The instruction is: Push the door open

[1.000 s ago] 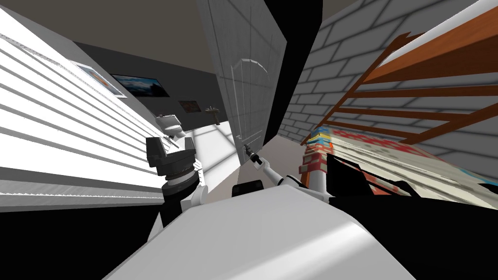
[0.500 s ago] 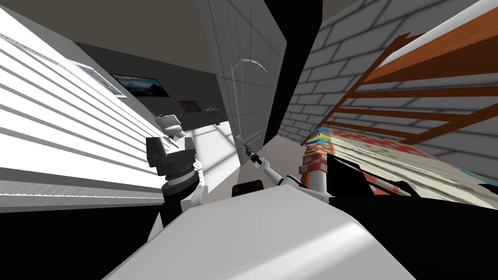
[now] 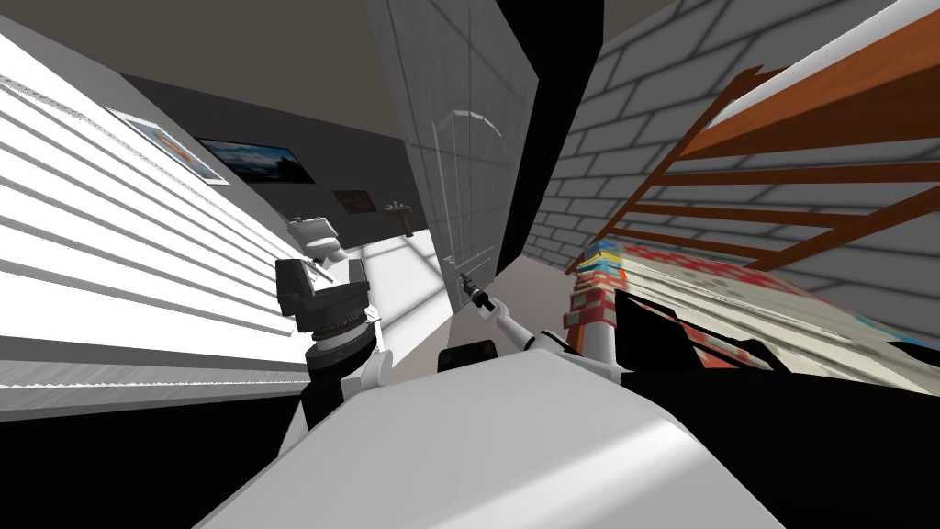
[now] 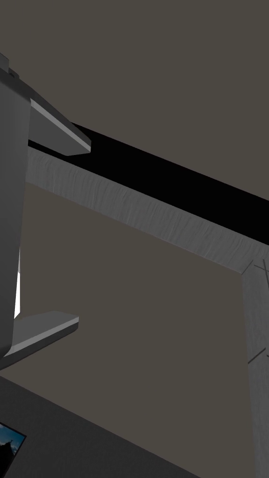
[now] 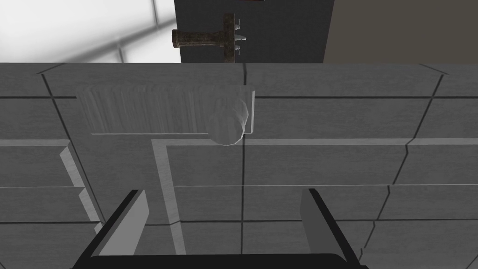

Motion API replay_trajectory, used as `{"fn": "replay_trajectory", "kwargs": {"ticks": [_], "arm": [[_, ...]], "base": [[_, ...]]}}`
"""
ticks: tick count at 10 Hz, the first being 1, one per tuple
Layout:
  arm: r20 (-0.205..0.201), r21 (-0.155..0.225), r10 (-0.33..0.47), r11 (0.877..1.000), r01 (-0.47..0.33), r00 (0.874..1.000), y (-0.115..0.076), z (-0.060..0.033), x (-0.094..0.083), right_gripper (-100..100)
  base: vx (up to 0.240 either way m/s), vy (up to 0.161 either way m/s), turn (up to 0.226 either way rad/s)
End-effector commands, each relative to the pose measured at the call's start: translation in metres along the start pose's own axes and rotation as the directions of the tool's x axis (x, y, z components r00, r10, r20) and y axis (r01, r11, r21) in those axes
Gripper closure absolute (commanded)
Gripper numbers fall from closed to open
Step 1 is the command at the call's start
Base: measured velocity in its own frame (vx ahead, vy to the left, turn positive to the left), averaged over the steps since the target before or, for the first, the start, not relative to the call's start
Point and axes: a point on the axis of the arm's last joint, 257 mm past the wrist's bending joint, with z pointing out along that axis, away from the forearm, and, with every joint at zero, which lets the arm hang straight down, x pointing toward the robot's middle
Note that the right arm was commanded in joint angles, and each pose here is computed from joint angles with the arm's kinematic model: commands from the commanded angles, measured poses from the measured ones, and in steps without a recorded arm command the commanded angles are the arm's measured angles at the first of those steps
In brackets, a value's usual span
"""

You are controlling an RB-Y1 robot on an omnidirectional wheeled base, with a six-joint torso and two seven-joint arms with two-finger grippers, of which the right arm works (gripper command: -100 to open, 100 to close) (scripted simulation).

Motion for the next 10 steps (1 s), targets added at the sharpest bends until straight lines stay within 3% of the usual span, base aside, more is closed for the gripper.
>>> {"fn": "replay_trajectory", "kwargs": {"ticks": [1, 9, 10], "arm": [[-0.002, 0.000, 0.000, 1.000, 0.000, 1.000, 0.0001, -0.0001, 0.0011, -100], [-0.002, 0.000, 0.000, 1.000, 0.000, 1.000, 0.0001, -0.0001, 0.0011, -100], [-0.016, 0.001, 0.001, 1.000, -0.001, 1.000, -0.0001, -0.0002, 0.0061, -100]], "base": [[0.016, -0.007, -0.038], [0.003, 0.002, 0.011], [0.021, -0.012, -0.070]]}}
